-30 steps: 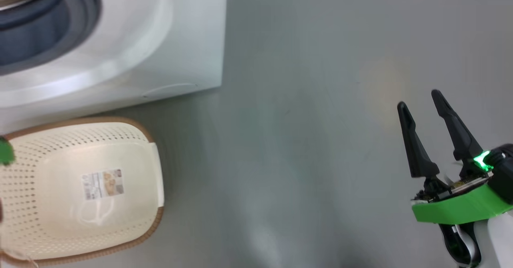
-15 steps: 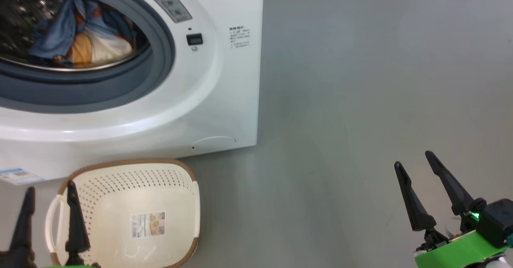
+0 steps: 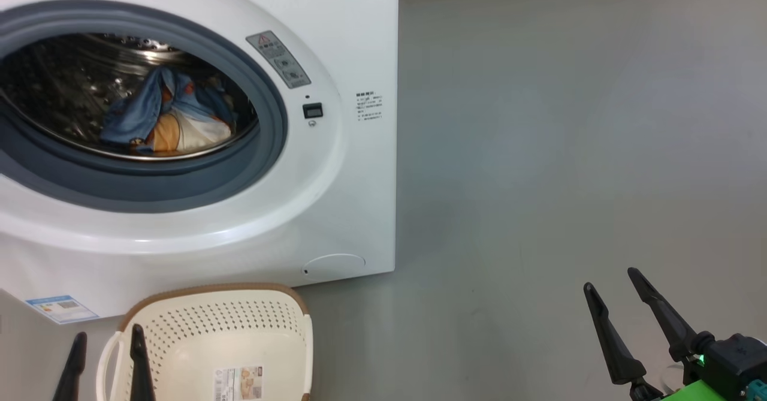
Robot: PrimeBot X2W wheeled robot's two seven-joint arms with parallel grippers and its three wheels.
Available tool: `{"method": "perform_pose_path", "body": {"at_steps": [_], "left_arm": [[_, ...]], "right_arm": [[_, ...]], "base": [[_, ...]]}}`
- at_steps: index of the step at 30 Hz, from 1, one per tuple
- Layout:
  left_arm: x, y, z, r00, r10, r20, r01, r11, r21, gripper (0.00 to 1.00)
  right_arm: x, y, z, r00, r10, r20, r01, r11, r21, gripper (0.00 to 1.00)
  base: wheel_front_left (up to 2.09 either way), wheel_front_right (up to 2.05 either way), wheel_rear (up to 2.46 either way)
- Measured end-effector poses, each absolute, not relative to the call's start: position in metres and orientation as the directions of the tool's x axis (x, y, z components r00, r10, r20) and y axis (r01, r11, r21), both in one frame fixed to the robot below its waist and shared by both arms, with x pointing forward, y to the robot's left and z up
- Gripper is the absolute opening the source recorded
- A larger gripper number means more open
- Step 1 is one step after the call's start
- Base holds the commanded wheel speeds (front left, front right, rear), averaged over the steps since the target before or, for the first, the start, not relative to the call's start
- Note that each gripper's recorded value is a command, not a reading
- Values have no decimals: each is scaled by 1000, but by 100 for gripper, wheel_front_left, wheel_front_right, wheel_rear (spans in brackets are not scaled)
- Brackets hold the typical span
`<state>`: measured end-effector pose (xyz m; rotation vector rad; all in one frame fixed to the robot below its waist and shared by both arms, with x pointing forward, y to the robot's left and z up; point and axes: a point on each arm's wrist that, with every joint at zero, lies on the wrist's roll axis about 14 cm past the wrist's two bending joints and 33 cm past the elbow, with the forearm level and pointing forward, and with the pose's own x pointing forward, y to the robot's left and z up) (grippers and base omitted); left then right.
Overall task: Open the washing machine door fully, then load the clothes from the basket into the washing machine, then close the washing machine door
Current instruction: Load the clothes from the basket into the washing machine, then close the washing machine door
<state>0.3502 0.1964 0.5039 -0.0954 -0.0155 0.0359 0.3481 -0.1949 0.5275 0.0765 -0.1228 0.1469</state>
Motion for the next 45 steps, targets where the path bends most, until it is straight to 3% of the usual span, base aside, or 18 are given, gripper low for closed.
{"method": "perform_pose_path", "body": {"at_steps": [16,45], "left_arm": [[326,184,505,1000,5,13,-3,990,-142,100],[325,182,505,1000,-8,12,10,991,-134,100]], "right_arm": [[329,-191,529,980,144,134,-155,985,73,100],[329,-192,530,980,141,139,-152,986,72,100]], "base": [[0,0,0],[-2,2,0]]}}
